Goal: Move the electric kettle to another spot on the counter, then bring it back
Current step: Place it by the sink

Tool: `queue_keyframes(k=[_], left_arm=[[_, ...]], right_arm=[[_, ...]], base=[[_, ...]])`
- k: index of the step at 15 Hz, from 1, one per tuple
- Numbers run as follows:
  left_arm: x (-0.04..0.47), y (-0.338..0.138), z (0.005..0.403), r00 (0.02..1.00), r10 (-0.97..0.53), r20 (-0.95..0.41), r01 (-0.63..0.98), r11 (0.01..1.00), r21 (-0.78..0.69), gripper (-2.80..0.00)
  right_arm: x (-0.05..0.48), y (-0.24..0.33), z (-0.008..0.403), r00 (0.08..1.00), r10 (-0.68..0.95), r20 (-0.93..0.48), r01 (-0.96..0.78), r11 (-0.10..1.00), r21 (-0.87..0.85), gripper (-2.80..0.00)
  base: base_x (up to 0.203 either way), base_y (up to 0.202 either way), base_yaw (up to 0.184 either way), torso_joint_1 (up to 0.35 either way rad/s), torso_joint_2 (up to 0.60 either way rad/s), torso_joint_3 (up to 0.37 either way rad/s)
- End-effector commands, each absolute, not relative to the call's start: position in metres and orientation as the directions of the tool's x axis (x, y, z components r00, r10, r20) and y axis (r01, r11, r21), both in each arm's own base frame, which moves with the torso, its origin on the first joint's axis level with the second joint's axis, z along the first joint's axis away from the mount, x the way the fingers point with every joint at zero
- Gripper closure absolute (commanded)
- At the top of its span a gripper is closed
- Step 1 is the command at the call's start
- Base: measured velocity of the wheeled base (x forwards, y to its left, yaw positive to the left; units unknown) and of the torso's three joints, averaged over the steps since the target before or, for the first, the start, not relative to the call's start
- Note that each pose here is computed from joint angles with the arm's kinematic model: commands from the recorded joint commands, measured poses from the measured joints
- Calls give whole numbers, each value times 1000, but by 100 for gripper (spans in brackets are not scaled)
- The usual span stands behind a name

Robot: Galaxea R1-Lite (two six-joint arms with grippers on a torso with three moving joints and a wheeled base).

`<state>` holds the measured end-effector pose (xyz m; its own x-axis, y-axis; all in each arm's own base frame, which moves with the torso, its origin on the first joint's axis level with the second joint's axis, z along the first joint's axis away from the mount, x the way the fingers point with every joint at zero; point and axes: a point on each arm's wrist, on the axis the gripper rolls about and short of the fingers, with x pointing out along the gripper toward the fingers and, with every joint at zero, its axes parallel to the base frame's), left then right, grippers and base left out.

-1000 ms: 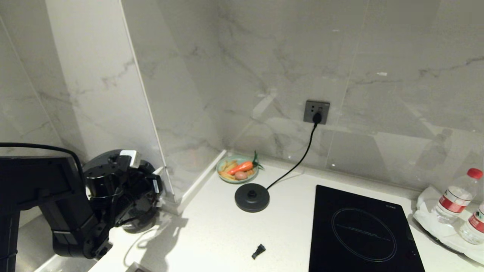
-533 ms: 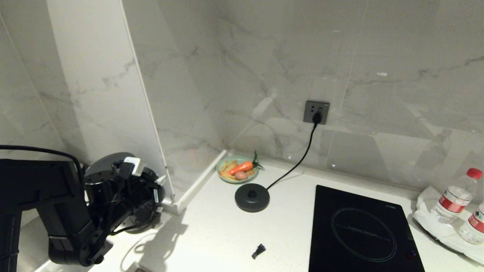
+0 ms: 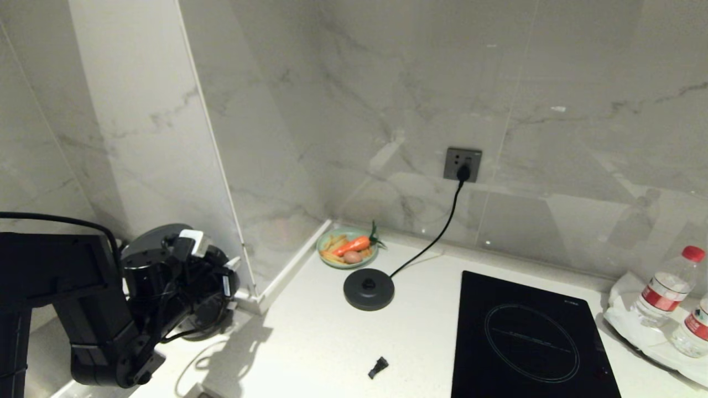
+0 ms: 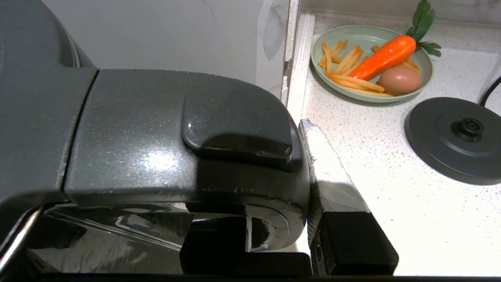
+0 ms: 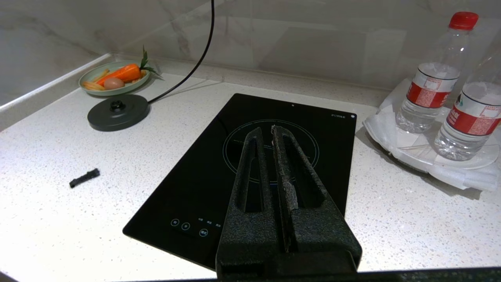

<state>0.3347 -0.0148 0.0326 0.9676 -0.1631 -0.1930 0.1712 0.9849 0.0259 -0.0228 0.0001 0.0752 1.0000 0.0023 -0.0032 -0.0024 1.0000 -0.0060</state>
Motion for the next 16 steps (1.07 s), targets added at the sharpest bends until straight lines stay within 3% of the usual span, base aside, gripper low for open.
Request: queue_keyframes(k=[1, 16], left_arm=[[335, -16, 35, 970, -166, -178, 173, 984, 28, 0], [323, -9, 23, 964, -101, -246, 129, 987, 97, 0]], right_arm=[[-23, 0, 75, 1000, 3, -3, -3, 1000, -6, 0], [-23, 0, 75, 1000, 3, -3, -3, 1000, -6, 0]], base=[[0, 0, 0, 0, 0, 0], [0, 0, 0, 0, 0, 0]])
